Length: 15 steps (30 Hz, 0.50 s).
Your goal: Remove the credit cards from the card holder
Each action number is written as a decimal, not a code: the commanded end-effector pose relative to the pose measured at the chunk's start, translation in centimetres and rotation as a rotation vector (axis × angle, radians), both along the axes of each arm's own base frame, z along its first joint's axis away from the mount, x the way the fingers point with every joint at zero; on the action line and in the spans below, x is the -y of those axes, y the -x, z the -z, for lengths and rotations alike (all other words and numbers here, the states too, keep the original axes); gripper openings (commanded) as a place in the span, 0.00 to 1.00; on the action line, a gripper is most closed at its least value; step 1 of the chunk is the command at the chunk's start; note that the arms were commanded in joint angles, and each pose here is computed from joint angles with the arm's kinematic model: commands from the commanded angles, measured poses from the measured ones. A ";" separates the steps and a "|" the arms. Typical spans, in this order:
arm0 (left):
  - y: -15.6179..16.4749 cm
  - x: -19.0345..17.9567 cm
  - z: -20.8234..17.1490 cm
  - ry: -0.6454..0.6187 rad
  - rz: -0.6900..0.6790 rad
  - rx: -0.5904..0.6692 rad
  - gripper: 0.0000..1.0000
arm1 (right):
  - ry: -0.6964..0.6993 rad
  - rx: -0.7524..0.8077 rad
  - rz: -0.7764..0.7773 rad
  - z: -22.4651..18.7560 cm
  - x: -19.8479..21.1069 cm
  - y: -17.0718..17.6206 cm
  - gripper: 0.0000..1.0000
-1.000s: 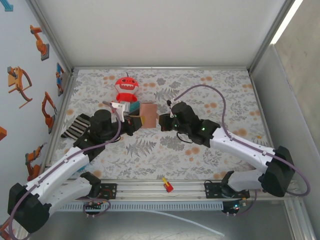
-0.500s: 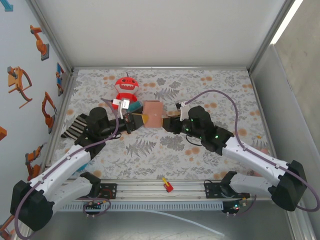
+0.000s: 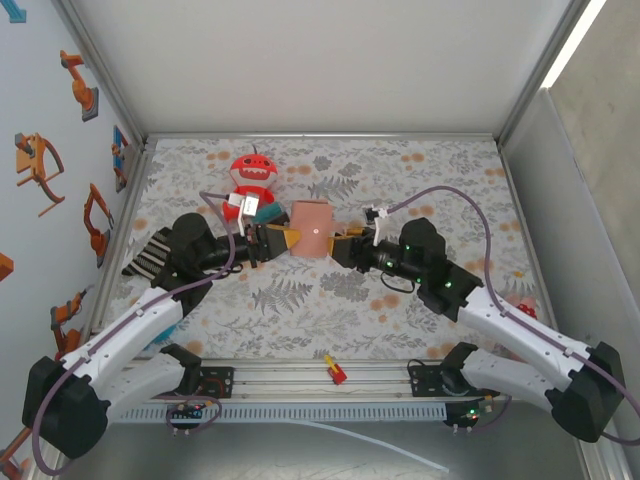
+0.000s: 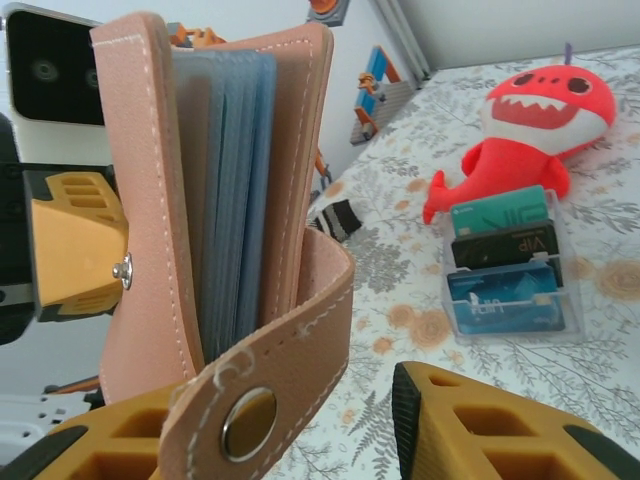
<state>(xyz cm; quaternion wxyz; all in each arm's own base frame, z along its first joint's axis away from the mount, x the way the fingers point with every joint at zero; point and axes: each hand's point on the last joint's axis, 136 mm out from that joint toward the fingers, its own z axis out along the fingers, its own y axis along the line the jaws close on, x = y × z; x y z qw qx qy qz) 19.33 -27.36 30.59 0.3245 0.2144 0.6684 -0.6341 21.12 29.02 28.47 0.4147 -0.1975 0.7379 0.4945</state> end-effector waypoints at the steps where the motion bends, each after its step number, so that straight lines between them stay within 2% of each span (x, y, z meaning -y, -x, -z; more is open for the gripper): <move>1: 2.5 0.3 -1.7 0.036 0.130 0.043 0.00 | -0.152 0.090 -0.101 -4.5 -0.6 1.7 0.40; 6: 3.4 0.1 -2.5 0.045 0.160 0.076 0.00 | -0.205 0.119 -0.144 -5.9 -0.8 2.5 0.36; 15: 4.4 0.1 -3.1 0.071 0.225 0.103 0.00 | -0.246 0.160 -0.223 -7.1 -1.2 3.6 0.35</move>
